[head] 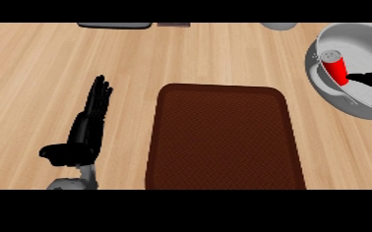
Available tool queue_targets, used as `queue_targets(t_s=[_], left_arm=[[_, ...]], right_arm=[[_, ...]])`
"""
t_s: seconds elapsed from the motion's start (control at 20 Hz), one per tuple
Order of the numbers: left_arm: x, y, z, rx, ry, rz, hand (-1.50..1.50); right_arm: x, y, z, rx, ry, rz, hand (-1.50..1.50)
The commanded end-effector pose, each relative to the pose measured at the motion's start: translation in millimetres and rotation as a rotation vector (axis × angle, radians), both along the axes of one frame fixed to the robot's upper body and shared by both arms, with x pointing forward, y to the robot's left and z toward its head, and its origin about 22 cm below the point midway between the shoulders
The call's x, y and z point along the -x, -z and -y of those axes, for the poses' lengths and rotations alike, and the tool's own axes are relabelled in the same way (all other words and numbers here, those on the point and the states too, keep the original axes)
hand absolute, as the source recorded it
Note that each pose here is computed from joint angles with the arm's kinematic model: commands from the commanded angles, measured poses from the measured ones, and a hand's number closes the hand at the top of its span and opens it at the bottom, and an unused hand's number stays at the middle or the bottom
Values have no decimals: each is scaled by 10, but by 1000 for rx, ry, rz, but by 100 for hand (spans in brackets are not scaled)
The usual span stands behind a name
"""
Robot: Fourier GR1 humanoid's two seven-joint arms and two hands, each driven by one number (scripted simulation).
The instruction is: Pick the can from the tray and place it in the pot
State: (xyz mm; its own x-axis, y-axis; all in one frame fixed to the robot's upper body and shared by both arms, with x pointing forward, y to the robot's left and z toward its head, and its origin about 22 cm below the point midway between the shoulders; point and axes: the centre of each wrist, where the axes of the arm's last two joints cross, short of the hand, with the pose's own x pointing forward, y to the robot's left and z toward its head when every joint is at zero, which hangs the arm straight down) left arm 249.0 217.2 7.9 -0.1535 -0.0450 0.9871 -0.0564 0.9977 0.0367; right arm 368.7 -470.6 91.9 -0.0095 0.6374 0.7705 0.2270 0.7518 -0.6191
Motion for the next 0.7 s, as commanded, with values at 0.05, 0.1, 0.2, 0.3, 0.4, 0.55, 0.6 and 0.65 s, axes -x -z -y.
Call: queue_targets(t_s=[0.05,0.1,0.2,0.3,0.4,0.55,0.6,0.65], left_arm=[[6,42,60,7,19,14,0],[30,47,-55,0,23,-3,0],[50,-7,50,10,12,19,0],[10,-49,-11,8,19,16,0],[84,-1,36,13,13,17,0],[37,2,15,11,29,1,0],[89,7,32,13,33,6,0],[23,-95,105,16,17,24,0]], right_arm=[[148,-56,222,-245,56,102,-150],[191,-209,341,-261,66,107,-150],[355,49,399,-265,104,113,-150],[384,-21,462,-292,113,121,-150],[525,-125,642,-278,132,161,-150],[611,-148,727,-284,119,188,-150],[654,-178,776,-296,126,216,-150],[689,-125,785,-292,119,208,-150]])
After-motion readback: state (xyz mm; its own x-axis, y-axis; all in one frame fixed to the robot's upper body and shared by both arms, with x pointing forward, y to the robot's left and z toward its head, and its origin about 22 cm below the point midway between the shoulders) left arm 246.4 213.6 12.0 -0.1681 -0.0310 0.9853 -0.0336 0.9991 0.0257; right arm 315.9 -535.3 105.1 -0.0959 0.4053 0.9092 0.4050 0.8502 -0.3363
